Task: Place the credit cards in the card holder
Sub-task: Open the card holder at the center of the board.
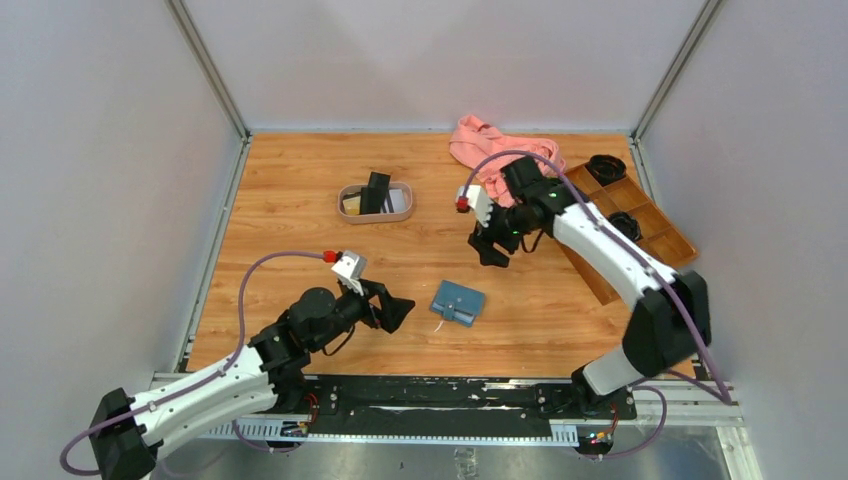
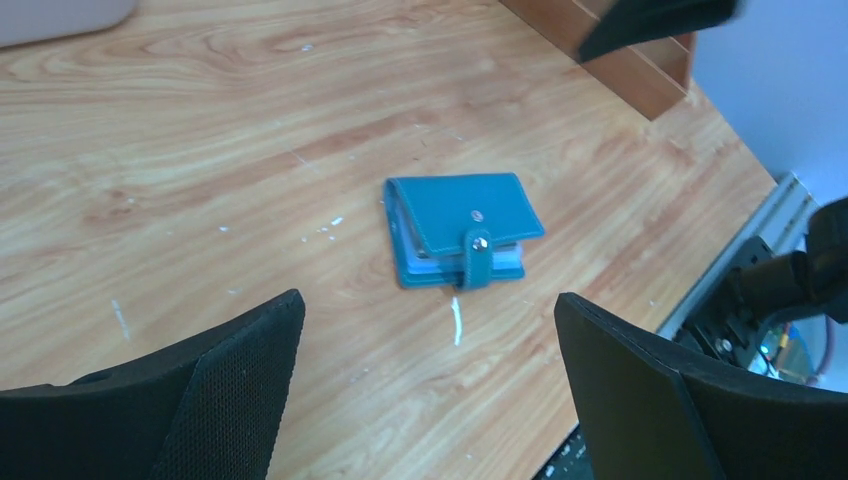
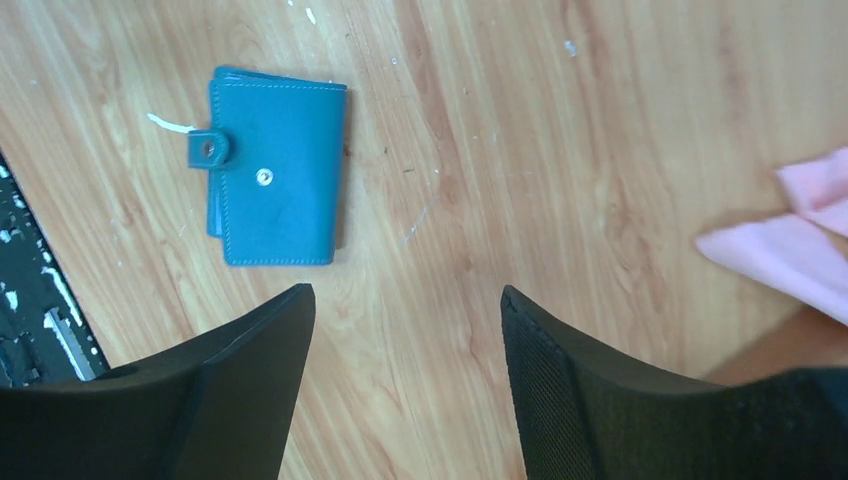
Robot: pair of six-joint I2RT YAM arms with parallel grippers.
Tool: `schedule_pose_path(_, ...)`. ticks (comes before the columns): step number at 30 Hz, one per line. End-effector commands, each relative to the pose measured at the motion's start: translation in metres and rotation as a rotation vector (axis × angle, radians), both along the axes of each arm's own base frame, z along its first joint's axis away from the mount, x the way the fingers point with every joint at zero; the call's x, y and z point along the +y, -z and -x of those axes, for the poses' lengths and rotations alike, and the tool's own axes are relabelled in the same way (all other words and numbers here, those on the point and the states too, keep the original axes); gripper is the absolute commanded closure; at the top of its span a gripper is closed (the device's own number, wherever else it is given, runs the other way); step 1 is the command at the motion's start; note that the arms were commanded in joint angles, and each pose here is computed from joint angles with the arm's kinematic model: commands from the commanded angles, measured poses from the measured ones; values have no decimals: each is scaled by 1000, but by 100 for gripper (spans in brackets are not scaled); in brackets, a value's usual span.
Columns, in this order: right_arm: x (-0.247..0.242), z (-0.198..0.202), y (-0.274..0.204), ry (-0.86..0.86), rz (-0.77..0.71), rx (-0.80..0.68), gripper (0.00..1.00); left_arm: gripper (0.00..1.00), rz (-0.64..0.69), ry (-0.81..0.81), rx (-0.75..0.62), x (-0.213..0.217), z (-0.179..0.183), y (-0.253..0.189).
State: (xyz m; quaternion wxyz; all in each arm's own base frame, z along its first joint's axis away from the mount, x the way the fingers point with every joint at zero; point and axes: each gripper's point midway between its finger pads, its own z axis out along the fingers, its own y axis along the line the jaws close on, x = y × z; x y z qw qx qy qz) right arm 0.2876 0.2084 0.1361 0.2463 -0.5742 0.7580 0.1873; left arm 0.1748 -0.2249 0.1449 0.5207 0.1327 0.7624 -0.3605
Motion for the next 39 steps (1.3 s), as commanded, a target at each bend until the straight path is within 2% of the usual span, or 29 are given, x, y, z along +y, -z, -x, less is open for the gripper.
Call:
schedule_pose_path(1,-19,21,-37,-24,-92,-94,28,0,8,34,-7,-4,-14,-18)
schedule_pose_path(3,-21,35,-62,-47,-177,-145,26,0,2,51,8,-7,-21,-22)
schedule_pose_path(4,-22,41,-71,-55,-199,-168,21,0,3,57,18,-8,-26,-23)
schedule_pose_path(6,-17,60,-78,-119,-259,-142,16,0,6,73,40,-13,-33,-26)
schedule_pose_path(10,-5,106,-55,-283,-370,6,16,0,9,79,105,-22,-48,-27)
schedule_pose_path(12,-5,115,-42,-303,-412,16,16,0,12,72,119,-23,-55,-27)
schedule_pose_path(16,-16,110,-30,-260,-410,-17,16,0,-4,103,100,-28,-63,-28)
schedule_pose_path(18,-19,106,-27,-249,-387,-29,16,0,-54,153,88,-33,-63,-19)
schedule_pose_path(20,-22,102,-23,-237,-365,-29,15,9,-114,263,73,-43,-58,-6)
schedule_pose_path(21,-22,100,-22,-227,-357,-19,15,11,-129,307,78,-48,-56,-1)
schedule_pose_path(28,-23,84,-16,-145,-316,46,16,11,-303,403,-44,-55,-61,25)
schedule_pose_path(31,-21,84,-12,-134,-323,72,16,11,-296,414,-35,-61,-65,24)
schedule_pose_path(34,-21,84,-8,-131,-323,91,17,15,-310,425,14,-63,-65,39)
schedule_pose_path(36,-21,84,-5,-128,-316,98,17,16,-328,516,19,-66,-53,54)
schedule_pose_path(37,-21,84,-4,-127,-315,102,17,16,-352,603,-30,-66,-42,60)
schedule_pose_path(39,-21,84,-3,-129,-317,109,17,14,-450,663,-157,-61,-34,71)
